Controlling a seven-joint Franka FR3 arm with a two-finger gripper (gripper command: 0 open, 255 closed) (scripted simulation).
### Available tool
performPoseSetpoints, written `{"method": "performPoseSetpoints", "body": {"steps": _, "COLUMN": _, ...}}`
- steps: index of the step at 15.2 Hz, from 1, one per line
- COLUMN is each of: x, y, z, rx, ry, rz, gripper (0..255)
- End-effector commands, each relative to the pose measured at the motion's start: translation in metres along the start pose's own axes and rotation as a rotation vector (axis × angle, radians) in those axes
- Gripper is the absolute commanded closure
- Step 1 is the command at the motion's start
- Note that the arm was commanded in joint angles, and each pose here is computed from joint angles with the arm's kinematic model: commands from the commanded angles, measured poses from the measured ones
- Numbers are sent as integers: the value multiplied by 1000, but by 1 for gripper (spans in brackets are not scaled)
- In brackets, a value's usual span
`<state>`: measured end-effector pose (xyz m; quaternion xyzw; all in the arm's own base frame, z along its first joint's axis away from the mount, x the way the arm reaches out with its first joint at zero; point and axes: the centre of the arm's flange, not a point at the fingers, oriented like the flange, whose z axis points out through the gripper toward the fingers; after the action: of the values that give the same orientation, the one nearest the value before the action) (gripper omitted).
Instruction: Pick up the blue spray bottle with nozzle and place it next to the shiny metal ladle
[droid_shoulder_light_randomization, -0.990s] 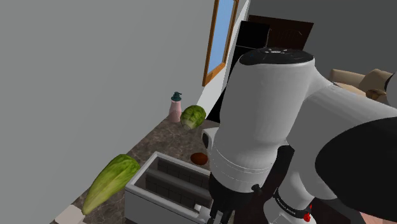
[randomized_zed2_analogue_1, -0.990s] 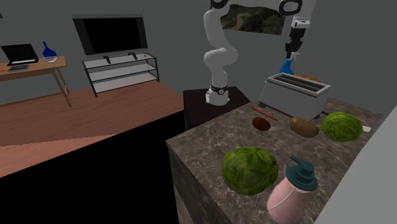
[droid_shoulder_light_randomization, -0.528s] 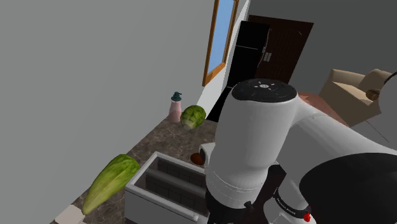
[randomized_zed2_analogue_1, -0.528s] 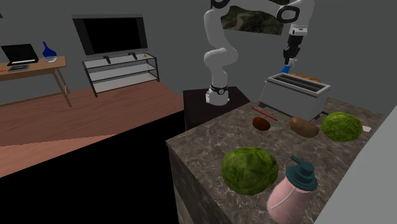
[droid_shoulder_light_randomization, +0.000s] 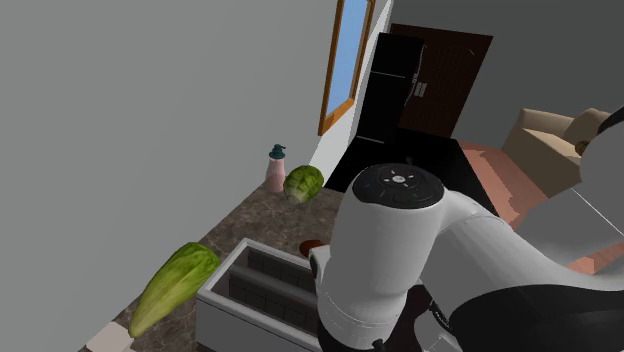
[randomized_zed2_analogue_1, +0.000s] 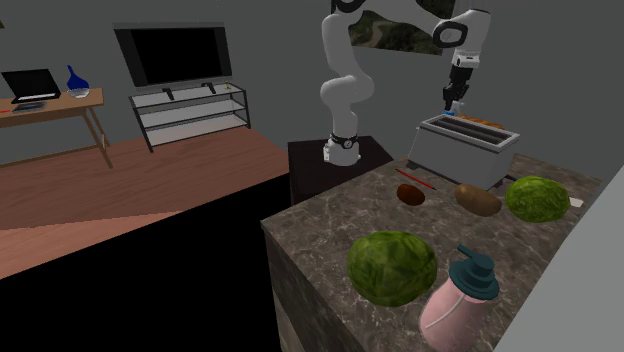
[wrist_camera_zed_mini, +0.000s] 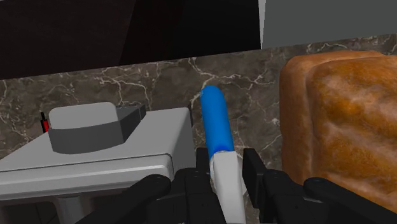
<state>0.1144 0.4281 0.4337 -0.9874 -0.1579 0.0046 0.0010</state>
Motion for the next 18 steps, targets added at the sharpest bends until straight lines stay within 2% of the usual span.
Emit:
{"method": "performPoseSetpoints", "body": {"steps": 1, "x": -1, "y": 0, "z": 3, "rx": 0, "ry": 1, "rz": 0, "gripper": 255}}
{"method": "performPoseSetpoints", "body": {"steps": 7, "x": -1, "y": 0, "z": 3, "rx": 0, "ry": 1, "rz": 0, "gripper": 255}}
{"method": "performPoseSetpoints", "body": {"steps": 8, "x": -1, "y": 0, "z": 3, "rx": 0, "ry": 1, "rz": 0, "gripper": 0}}
{"method": "performPoseSetpoints", "body": {"steps": 13, "x": -1, "y": 0, "z": 3, "rx": 0, "ry": 1, "rz": 0, "gripper": 0}}
{"method": "performPoseSetpoints", "body": {"steps": 17, "x": -1, "y": 0, "z": -47, "rx": 0, "ry": 1, "rz": 0, "gripper": 0}}
{"method": "performPoseSetpoints", "body": {"steps": 18, "x": -1, "y": 0, "z": -47, "rx": 0, "ry": 1, "rz": 0, "gripper": 0}}
